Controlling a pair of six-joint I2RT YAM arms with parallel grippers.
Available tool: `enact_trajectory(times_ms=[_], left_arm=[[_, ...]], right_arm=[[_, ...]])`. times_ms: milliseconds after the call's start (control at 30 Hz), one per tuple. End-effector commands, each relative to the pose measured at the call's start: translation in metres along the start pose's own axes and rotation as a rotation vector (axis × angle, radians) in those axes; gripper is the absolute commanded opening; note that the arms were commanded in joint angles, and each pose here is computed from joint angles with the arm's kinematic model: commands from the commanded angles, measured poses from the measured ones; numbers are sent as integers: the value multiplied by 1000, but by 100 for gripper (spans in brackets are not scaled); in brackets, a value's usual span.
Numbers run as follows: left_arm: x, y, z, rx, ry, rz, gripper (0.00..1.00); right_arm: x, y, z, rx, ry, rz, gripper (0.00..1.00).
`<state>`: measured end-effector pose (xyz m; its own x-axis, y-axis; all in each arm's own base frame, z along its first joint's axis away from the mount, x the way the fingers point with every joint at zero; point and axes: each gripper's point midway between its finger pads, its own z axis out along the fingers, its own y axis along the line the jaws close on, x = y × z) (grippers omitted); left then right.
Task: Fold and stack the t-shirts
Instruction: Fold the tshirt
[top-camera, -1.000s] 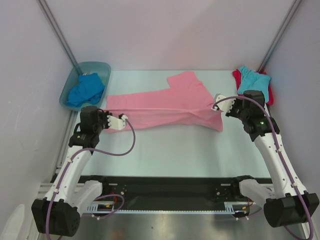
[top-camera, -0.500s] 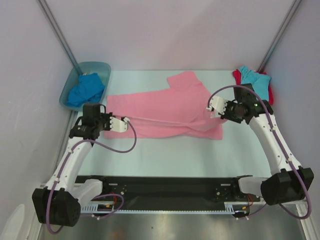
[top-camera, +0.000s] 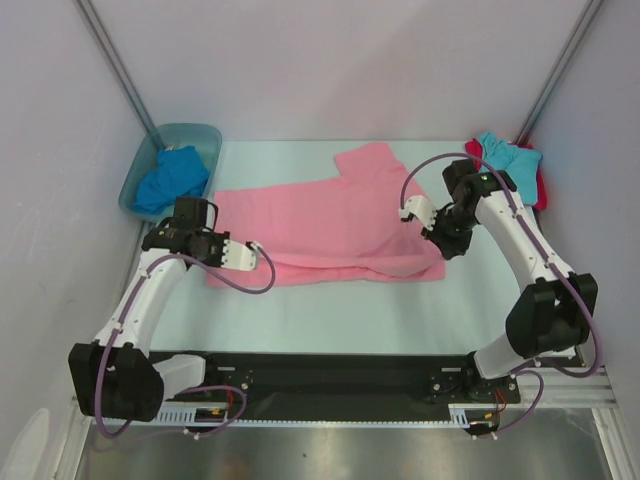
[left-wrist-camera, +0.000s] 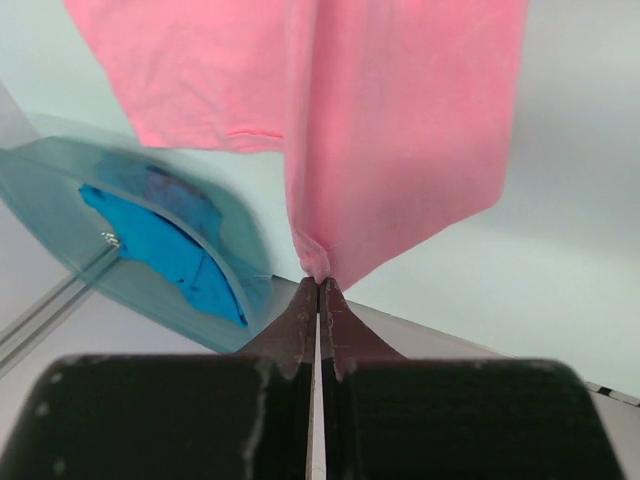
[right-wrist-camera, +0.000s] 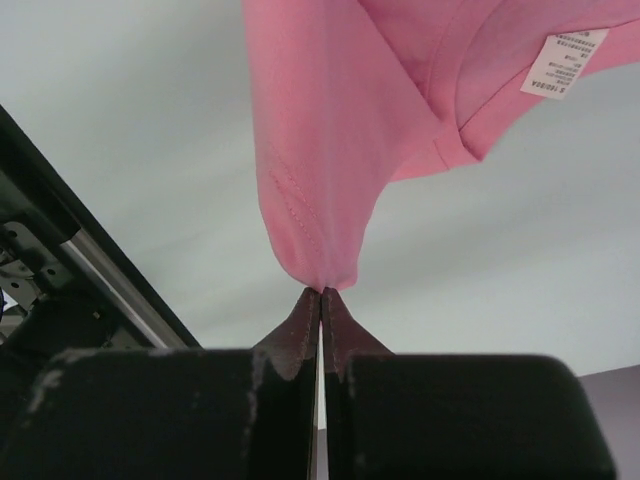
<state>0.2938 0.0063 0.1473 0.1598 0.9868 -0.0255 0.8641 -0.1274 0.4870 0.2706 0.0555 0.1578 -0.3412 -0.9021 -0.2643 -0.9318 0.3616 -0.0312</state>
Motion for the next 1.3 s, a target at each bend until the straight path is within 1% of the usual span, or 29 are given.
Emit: enact_trajectory(times_ms=[0,100,167,333,533,700,833,1100,1233,1267], left_arm=[[-7,6,-8,9,-50,39,0],[-7,2,-2,35,-52,45,0],[-7,0,0,45,-53,47,0],[-5,-10,10,87,-47,74,0],[-4,-7,14,100,-40,63,0],[0,-11,18,130,-21,70,0],[3,-15,25,171,-11,77,0],[1,-16,29,237,-4,102,0],[6,-12,31,272,14,111,0],[7,-11,31,277,21,112,0]], right_arm=[[8,11,-9,-65,45,44,0],[2,-6,-8,3,21,39,0],[-1,-10,-7,15,15,30,0],[5,-8,9,-29,49,40,0],[14,-2,18,-55,88,18,0],[22,17,23,-135,144,5,0],[30,25,27,-166,192,-17,0],[60,53,25,-310,370,-52,0],[64,50,22,-292,397,-77,0],[69,51,22,-294,422,-87,0]])
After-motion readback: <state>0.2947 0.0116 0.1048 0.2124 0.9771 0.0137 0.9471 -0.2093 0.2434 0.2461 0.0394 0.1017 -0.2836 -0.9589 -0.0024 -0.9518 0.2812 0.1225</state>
